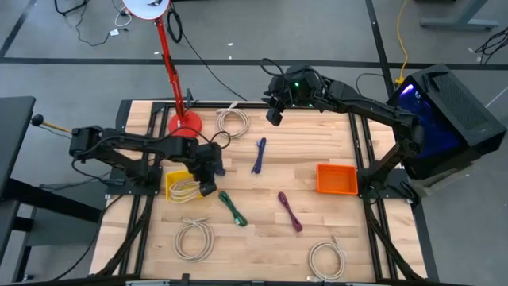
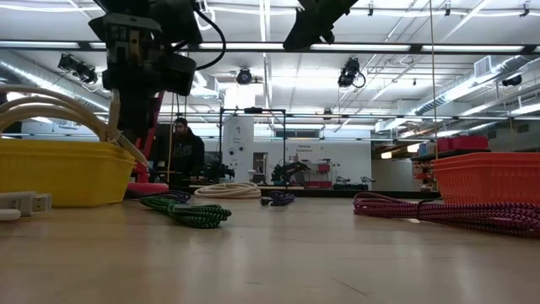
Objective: Pick & Place USB Port
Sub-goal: Adjust the yellow bin, then put the light brown HDMI cable into the yellow bin
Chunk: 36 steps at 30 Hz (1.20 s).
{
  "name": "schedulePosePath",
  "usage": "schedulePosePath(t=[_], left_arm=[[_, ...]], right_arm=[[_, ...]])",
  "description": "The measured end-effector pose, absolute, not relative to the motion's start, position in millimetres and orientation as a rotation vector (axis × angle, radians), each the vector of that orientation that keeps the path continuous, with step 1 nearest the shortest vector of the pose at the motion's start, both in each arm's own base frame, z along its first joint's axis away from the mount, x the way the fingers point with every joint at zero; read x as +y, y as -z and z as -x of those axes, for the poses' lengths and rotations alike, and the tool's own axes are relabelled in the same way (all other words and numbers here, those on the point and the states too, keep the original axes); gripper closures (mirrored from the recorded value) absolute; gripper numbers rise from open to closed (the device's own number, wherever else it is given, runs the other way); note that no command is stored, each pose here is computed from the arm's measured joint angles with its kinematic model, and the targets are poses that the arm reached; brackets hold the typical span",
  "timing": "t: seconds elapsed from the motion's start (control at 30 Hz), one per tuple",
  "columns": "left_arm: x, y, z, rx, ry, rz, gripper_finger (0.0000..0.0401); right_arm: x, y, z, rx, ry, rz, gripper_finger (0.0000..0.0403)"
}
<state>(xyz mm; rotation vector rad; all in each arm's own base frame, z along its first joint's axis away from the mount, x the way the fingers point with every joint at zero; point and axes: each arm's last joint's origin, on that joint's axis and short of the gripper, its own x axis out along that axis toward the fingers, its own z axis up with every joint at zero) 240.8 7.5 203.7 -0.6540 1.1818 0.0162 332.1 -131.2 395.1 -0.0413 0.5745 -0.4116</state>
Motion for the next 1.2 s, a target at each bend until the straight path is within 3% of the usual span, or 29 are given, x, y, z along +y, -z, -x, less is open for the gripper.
schedulePosePath(t=[0.8,1.2], left_arm=[[5,-199,-226,1.340,-0.039,0.629,0.0376],[24,-217,-241,1.153,-0.072,0.550,0.0376]], right_arm=[[-131,-395,-332,0.578,0.412,0.038,0.0305],[-130,-395,-333,0.571,0.357,0.025,0.0305]])
